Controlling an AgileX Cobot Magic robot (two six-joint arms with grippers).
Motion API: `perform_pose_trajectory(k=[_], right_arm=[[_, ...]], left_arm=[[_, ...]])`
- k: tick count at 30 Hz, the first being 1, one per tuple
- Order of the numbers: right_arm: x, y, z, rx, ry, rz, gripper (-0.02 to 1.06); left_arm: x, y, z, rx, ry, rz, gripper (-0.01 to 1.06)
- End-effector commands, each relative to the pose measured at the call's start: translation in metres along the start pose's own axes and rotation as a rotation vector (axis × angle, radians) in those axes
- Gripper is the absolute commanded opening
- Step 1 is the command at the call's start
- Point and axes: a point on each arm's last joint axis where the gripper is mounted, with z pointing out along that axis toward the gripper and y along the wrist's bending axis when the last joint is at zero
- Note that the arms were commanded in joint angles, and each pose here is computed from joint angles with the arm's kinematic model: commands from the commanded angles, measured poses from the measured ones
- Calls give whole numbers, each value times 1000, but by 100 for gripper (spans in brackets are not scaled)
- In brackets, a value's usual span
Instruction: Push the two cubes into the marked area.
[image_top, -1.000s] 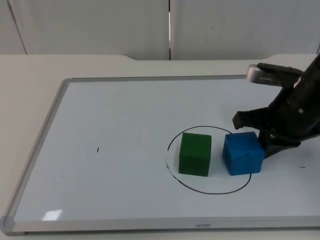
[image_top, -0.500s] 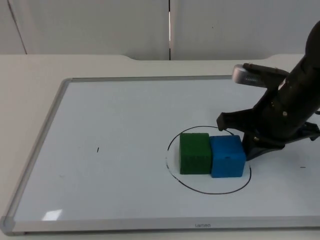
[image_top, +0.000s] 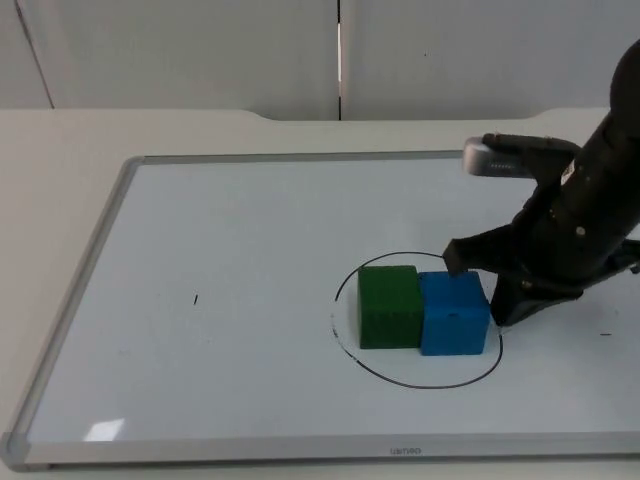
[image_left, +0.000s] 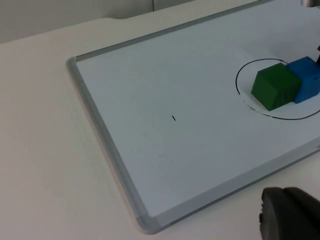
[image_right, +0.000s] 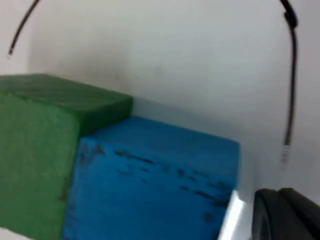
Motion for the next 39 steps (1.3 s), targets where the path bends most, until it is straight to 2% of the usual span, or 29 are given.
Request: perform_pose_trajectory(k=[1,4,7,9,13,14,18,25,31,35,36,39], right_arm=[[-4,-2,-15,31,-32,-49,0],[-8,-3,-35,65,-83,-77,0],[-13,-1,-80,96,-192,-135,0],[-13,0,-94,98,-225,-146,0],[-7,7,-157,78,-384,-159,0],[-7,7,-157,78,-384,-159,0],[10,12,-220,55,-539,-169,0],[43,12,-279,66,-658,-253,0],[66,10,-303,66,-725,-273,0],[99,4,-313,61,-774,-274,0],[99,4,-313,61,-774,-274,0],[131,-3,-313,56,-804,-274,0]], left_arm=[[1,0,0,-7,2,0,0],[1,0,0,-7,2,0,0],[1,0,0,-7,2,0,0],[1,0,0,-7,2,0,0],[1,0,0,-7,2,0,0],[1,0,0,-7,2,0,0],[1,0,0,-7,2,0,0],[1,0,0,-7,2,0,0],[1,0,0,-7,2,0,0],[1,0,0,-7,2,0,0],[1,0,0,-7,2,0,0],[1,0,0,-7,2,0,0]])
